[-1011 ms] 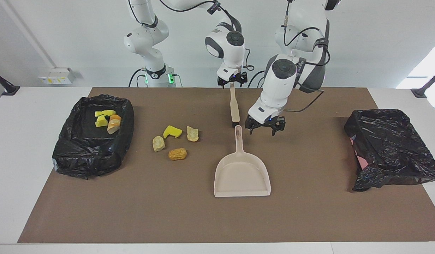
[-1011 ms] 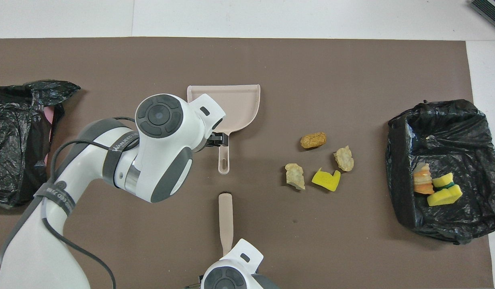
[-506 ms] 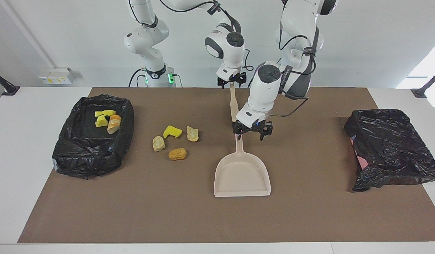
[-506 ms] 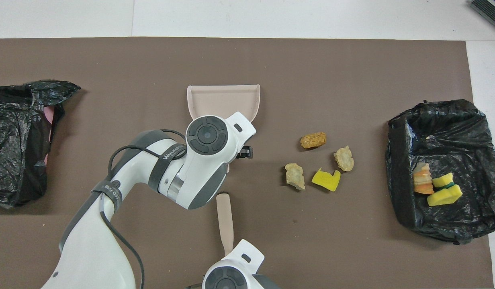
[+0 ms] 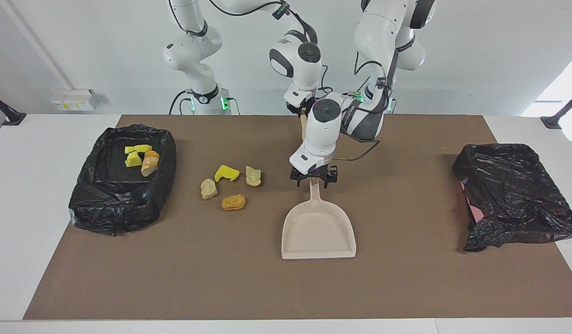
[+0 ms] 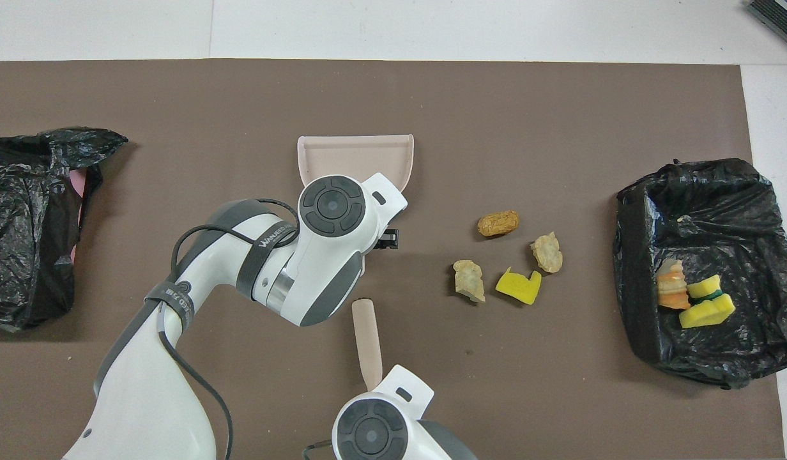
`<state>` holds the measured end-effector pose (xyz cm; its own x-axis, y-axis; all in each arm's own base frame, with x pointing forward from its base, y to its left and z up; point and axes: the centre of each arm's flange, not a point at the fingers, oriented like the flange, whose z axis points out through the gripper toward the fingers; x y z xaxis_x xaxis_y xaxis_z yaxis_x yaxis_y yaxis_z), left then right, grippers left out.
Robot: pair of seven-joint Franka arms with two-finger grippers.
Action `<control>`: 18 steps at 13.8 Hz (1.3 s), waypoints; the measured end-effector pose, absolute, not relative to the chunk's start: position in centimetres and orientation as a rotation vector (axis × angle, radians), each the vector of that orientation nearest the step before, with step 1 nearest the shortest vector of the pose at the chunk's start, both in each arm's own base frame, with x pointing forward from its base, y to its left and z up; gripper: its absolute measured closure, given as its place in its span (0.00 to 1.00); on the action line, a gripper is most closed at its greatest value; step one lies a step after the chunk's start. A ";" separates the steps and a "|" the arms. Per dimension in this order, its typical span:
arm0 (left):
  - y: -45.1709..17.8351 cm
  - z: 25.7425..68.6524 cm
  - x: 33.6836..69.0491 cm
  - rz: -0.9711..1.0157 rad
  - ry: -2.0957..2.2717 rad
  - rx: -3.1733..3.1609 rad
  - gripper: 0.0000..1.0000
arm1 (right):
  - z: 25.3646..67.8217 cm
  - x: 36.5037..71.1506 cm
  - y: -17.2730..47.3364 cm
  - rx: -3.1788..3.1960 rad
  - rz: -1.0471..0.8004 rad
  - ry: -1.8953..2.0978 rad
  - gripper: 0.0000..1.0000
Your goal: Sweep and dump trash in bin
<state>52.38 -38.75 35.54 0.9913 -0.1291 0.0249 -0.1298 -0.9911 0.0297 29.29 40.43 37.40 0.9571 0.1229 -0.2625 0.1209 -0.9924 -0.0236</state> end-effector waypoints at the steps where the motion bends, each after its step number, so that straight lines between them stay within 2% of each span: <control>1: -38.7 35.6 52.4 0.038 -0.201 3.103 0.31 | 39.0 30.1 39.0 -3.100 0.421 -0.182 0.74; 3: -38.6 35.8 52.6 0.044 -0.199 3.103 0.59 | 42.6 31.5 35.3 -3.103 0.431 -0.138 0.74; 4: -38.4 35.9 52.8 0.049 -0.209 3.102 0.68 | 44.3 32.0 33.3 -3.103 0.438 -0.123 0.74; 8: -34.9 36.8 55.5 0.079 -0.335 3.091 0.68 | 49.9 35.0 23.2 -3.098 0.396 -0.088 0.74; 10: -31.7 38.4 57.2 0.095 -0.422 3.081 0.68 | 50.4 37.9 16.6 -3.139 0.345 -0.070 0.74; 13: -28.0 40.7 58.6 0.121 -0.598 3.055 0.68 | 48.3 41.6 9.2 -3.247 0.294 -0.063 0.74; 16: -24.3 42.8 59.6 0.129 -0.844 3.008 0.68 | 43.2 45.0 6.9 -3.323 0.307 -0.094 0.74; 18: -21.7 43.6 60.0 0.095 -1.067 2.947 0.68 | 39.4 46.2 6.8 -3.353 0.388 -0.164 0.74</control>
<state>59.97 -21.68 43.61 0.7666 -0.6394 0.0588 -0.6398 -0.7684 -0.0150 46.17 6.80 39.41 0.9694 0.0681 -0.2360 0.1221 -0.9673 0.2223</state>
